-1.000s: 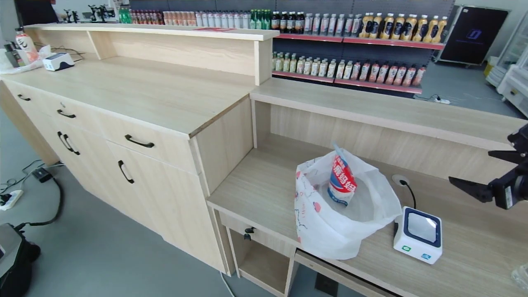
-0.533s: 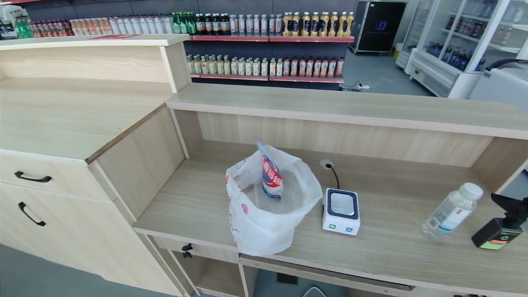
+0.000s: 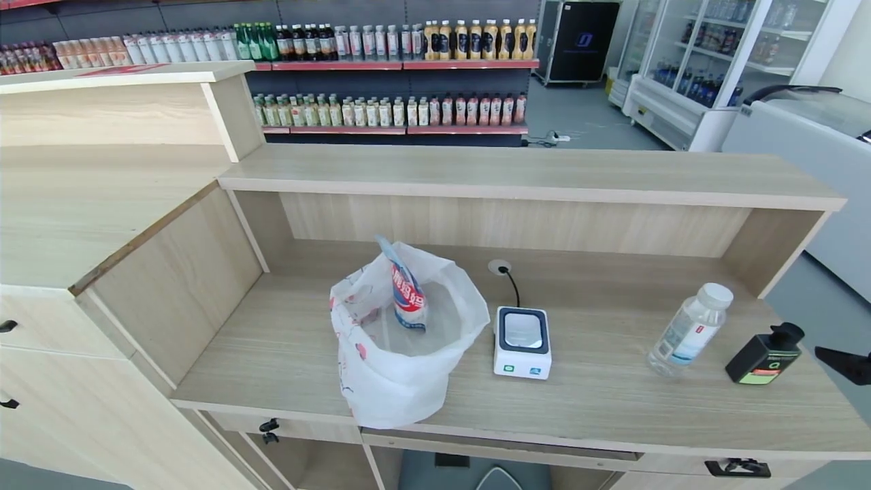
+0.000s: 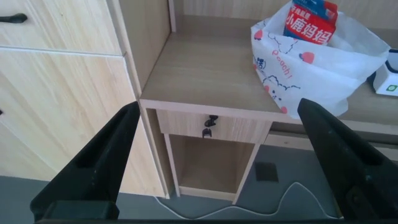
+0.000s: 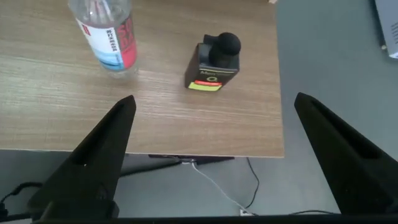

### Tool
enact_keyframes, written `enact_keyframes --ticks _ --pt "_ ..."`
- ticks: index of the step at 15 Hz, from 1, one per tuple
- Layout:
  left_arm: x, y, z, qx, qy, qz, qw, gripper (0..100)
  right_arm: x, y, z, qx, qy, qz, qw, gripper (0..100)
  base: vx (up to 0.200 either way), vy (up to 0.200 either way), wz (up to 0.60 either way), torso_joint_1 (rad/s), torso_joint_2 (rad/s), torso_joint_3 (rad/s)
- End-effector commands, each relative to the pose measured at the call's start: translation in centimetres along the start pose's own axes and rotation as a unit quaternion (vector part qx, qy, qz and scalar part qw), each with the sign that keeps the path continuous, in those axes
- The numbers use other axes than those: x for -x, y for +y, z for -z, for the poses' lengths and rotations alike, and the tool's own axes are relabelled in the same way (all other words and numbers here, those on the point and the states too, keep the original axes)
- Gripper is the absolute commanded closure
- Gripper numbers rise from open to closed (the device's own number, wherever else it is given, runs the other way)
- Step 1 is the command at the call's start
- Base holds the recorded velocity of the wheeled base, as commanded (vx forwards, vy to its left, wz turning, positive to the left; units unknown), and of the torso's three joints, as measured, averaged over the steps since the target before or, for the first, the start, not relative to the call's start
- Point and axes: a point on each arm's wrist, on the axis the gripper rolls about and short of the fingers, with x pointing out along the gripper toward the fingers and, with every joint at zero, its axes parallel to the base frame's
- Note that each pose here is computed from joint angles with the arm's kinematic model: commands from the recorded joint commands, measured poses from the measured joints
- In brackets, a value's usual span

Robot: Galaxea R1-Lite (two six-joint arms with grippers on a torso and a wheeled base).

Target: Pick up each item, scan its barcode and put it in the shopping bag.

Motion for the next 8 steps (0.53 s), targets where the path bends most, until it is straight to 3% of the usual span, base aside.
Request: enact_keyframes --ticks 1,5,8 --pt "0.0 0.0 0.0 0.0 0.0 0.0 1.0 0 -2.2 -0.2 1.1 0.014 0.014 -0.037 0.999 0 0.0 0.0 0.0 0.0 0.0 0.0" --pt "0.0 0.0 0.0 0.0 0.0 0.0 1.0 0 -3.5 -0.9 2.3 0.062 -0.007 -0.083 0.995 0 0.0 0.0 0.0 0.0 0.0 0.0" --pt "0.0 0.0 0.0 0.0 0.0 -0.001 1.0 0 -3.7 -1.8 3.5 0.075 0.002 -0.089 0.993 0 0.0 0.0 0.0 0.0 0.0 0.0"
